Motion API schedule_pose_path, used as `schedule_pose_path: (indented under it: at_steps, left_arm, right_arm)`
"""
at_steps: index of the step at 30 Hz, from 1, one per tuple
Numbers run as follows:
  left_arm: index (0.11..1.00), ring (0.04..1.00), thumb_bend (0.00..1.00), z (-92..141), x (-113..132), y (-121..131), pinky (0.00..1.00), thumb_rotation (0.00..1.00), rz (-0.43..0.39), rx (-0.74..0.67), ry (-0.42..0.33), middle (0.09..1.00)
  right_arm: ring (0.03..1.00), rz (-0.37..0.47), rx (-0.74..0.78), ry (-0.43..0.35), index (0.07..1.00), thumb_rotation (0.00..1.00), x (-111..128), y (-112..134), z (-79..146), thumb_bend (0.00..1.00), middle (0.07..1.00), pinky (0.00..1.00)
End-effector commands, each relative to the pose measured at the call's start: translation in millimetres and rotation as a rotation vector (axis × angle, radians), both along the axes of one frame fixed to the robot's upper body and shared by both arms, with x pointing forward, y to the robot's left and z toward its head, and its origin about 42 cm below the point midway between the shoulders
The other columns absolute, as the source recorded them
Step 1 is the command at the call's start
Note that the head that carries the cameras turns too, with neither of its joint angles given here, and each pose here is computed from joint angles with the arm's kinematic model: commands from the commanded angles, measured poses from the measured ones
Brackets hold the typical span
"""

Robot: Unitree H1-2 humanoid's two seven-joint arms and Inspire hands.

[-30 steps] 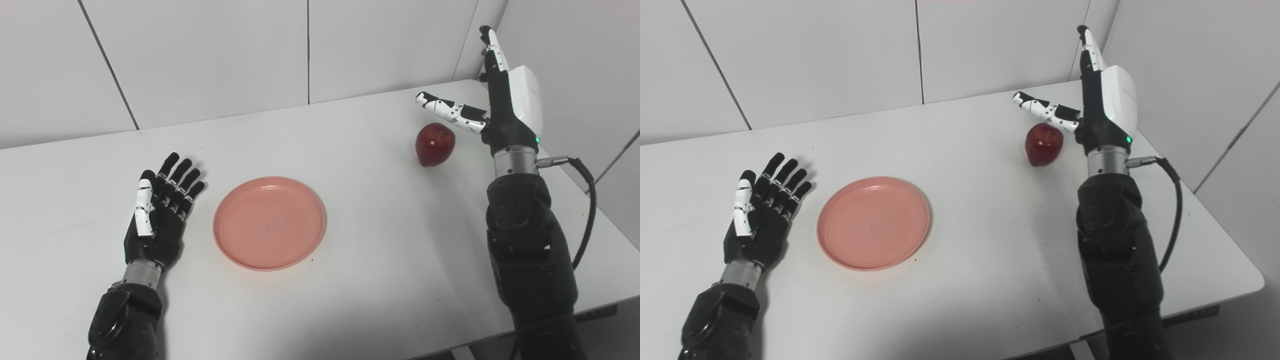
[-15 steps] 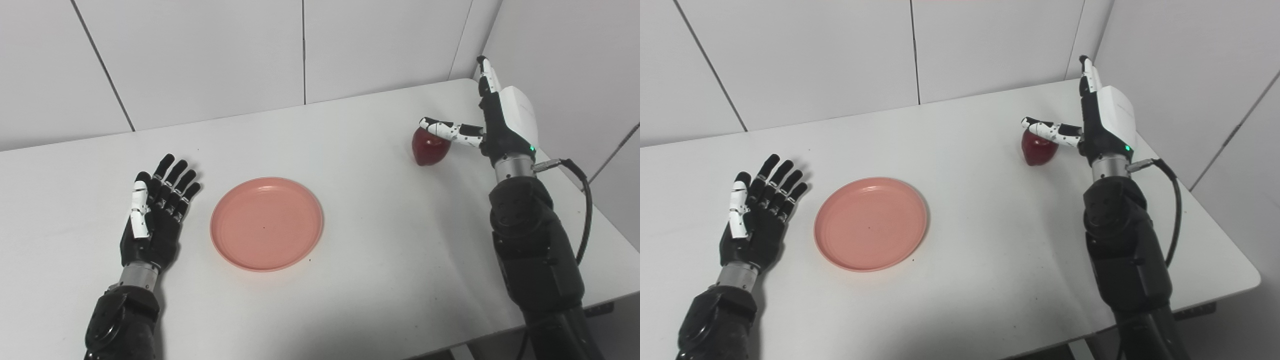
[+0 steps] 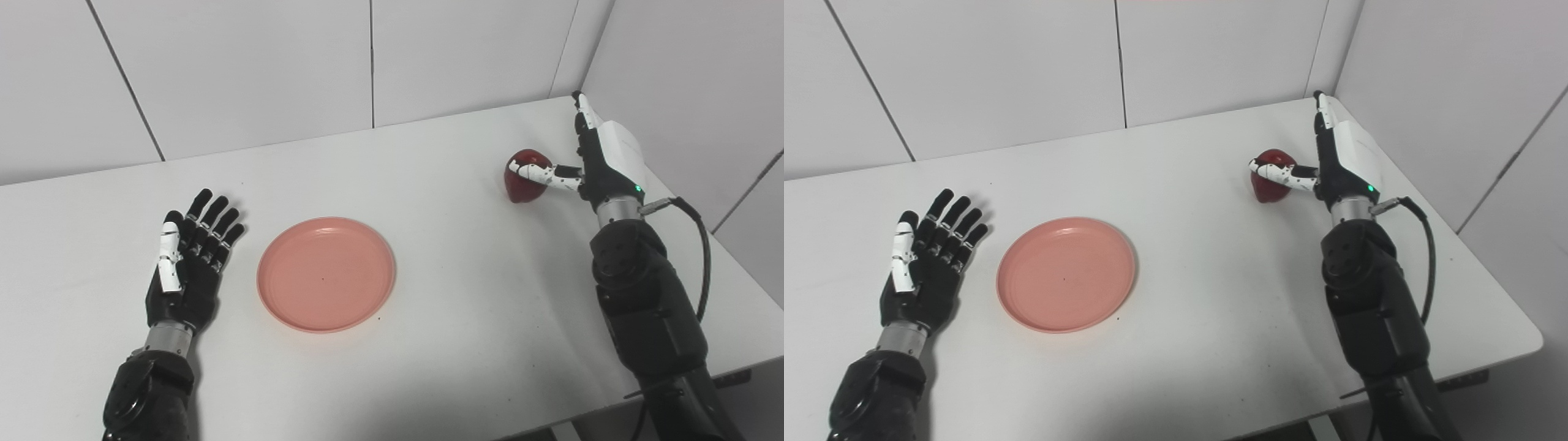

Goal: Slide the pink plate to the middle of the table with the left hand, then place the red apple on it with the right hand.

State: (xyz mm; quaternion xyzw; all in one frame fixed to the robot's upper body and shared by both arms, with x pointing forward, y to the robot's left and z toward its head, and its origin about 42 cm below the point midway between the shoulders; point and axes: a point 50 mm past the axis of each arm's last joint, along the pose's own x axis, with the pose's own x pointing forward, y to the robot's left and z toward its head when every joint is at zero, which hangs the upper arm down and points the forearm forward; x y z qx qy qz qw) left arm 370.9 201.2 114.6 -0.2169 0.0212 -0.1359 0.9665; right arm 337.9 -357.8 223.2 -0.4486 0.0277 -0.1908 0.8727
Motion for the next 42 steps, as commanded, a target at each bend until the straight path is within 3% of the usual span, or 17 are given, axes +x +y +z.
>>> schedule_pose_path:
  at_steps: [1, 28, 42]
  left_arm:
    - [0.889, 0.897, 0.37, -16, -6, 6, 0.90, 1.00, 0.012, 0.015, 0.085, 0.904]
    - [0.887, 0.892, 0.37, -14, -10, 3, 0.90, 1.00, 0.006, 0.022, 0.086, 0.902]
    - [0.886, 0.892, 0.38, -13, -11, 4, 0.90, 1.00, 0.004, 0.024, 0.088, 0.902]
  right_arm:
    - [0.888, 0.001, -0.026, -0.058, 0.994, 0.52, 11, -2, 22, 1.00, 0.966, 0.71]
    - [0.933, 0.039, -0.034, 0.052, 0.994, 0.50, 34, -2, 8, 1.00, 0.977, 0.79]
    - [0.924, 0.026, -0.064, 0.081, 0.983, 0.48, 45, -9, 2, 1.00, 0.968, 0.78]
